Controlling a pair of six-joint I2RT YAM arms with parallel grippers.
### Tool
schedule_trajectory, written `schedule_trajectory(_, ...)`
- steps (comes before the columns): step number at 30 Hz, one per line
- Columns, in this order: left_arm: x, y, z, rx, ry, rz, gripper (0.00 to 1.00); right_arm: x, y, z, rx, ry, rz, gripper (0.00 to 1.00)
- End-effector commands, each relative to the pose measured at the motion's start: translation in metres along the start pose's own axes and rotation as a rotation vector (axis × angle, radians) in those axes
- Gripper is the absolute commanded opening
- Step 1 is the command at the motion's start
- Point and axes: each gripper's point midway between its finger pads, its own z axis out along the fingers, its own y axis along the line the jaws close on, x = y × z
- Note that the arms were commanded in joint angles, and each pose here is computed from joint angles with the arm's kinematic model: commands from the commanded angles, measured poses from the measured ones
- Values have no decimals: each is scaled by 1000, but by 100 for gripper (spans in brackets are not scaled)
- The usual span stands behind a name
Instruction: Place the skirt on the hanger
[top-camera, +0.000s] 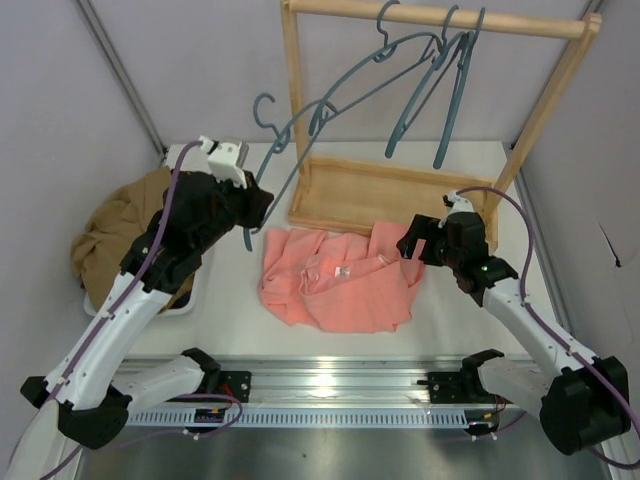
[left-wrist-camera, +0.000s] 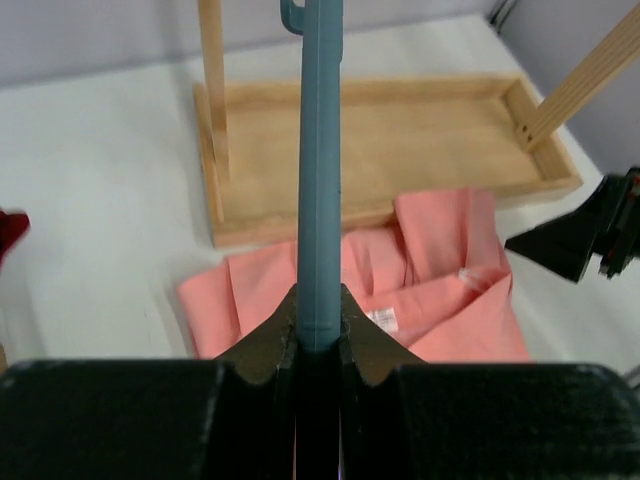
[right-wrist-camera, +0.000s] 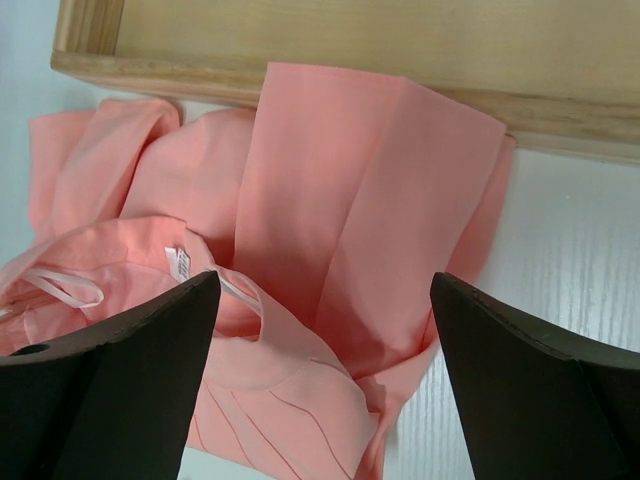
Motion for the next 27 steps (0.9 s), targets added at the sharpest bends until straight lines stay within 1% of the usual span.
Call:
schedule_trajectory(1, 29, 7, -4, -31, 24, -102, 0, -28, 16, 7, -14, -71, -68, 92)
schedule_trajectory(2, 44, 10, -3, -39, 53, -110, 0, -28, 18, 9, -16, -68, -62, 91)
schedule_trajectory(3, 51, 11, -5, -43, 65, -126, 0, -28, 21, 13, -29, -65, -57, 89)
schedule_trajectory(4, 75, 16, -3, -59, 115, -131, 0, -28, 24, 14, -43, -65, -56, 88)
schedule_trajectory(6, 83, 15, -12, -49, 119, -154, 0, -23, 36, 18, -93, -67, -90, 85)
schedule_trajectory(7, 107, 19, -10, -58, 167, -159, 0, -21, 39, 18, -103, -68, -130, 84)
schedule_trajectory(8, 106, 15, -12, -36, 149, -184, 0, -17, 45, 19, -119, -60, -157, 84)
schedule_trajectory(9, 113, 12, -12, -17, 160, -199, 0, -14, 47, 21, -125, -54, -181, 82)
schedule_trajectory(10, 127, 1, -13, 49, 200, -215, 0, -11, 49, 21, -133, -46, -205, 81)
schedule_trajectory(12, 140, -11, -12, 115, 218, -259, 0, -5, 56, 21, -165, -26, -276, 78)
schedule_trajectory(13, 142, -24, -16, 190, 231, -272, 0, -4, 58, 21, -179, -23, -298, 68)
schedule_trajectory(15, 138, -34, -21, 258, 207, -280, 0, 0, 60, 20, -202, -22, -349, 62)
schedule_trajectory(16, 138, -39, -24, 287, 213, -278, 0, -2, 60, 19, -202, -29, -354, 56)
schedule_trajectory(18, 134, -42, -28, 303, 203, -265, 0, -7, 57, 19, -177, -43, -362, 52)
schedule_trajectory(19, 134, -43, -28, 311, 203, -266, 0, -9, 54, 20, -160, -47, -367, 45)
schedule_trajectory(21, 138, -51, -29, 352, 220, -285, 0, -9, 49, 20, -138, -44, -395, 39)
schedule_trajectory(22, 136, -56, -28, 374, 210, -291, 0, -10, 48, 19, -140, -44, -404, 36)
schedule_trajectory(24, 149, -62, -26, 400, 244, -325, 0, -6, 50, 19, -161, -28, -425, 33)
schedule_trajectory(25, 153, -68, -26, 420, 250, -327, 0, -3, 52, 18, -177, -19, -427, 34)
schedule_trajectory(26, 157, -69, -25, 412, 256, -336, 0, 1, 57, 18, -213, -5, -433, 35)
schedule_trajectory(27, 164, -72, -25, 418, 273, -334, 0, 4, 59, 19, -226, 4, -435, 40)
